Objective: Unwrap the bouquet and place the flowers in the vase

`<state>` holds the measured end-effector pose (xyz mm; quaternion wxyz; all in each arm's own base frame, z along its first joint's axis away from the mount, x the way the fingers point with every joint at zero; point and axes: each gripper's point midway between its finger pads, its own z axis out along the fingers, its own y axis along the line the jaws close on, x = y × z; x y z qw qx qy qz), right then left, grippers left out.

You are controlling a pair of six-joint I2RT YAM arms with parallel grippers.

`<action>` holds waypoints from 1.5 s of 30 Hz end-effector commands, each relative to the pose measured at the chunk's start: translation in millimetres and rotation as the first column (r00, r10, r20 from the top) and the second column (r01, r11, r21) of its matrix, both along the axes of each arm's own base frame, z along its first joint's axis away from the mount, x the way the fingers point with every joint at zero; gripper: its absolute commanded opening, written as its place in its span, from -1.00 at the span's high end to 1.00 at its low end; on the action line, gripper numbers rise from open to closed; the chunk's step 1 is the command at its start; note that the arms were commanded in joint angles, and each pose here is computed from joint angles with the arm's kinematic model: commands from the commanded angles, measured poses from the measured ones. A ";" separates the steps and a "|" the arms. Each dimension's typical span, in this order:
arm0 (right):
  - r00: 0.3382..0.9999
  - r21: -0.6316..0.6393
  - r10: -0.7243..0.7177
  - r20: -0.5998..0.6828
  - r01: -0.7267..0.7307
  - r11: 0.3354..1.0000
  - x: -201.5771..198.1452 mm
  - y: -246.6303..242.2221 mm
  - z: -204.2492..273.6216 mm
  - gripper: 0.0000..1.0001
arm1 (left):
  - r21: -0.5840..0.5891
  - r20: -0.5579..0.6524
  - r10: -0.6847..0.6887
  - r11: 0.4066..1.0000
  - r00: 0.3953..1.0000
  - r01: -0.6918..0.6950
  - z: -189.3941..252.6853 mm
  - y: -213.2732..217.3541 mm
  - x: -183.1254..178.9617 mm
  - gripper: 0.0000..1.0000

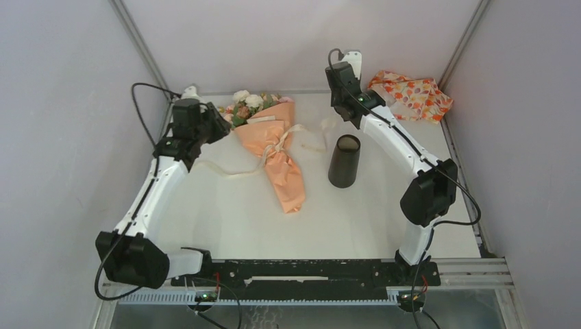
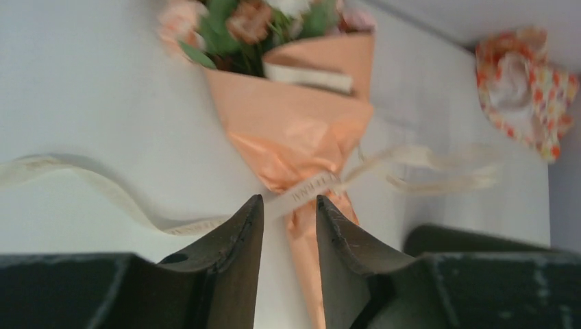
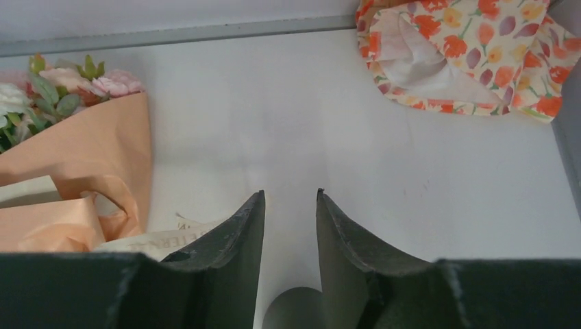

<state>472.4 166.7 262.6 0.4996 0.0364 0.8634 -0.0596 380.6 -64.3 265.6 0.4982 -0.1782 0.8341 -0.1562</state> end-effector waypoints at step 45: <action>0.982 0.224 0.165 0.094 -0.183 0.957 -67.8 32.7 22.3 0.16 | 0.281 -0.249 -0.397 0.843 0.884 0.458 -138.2 -151.7 14.0 0.58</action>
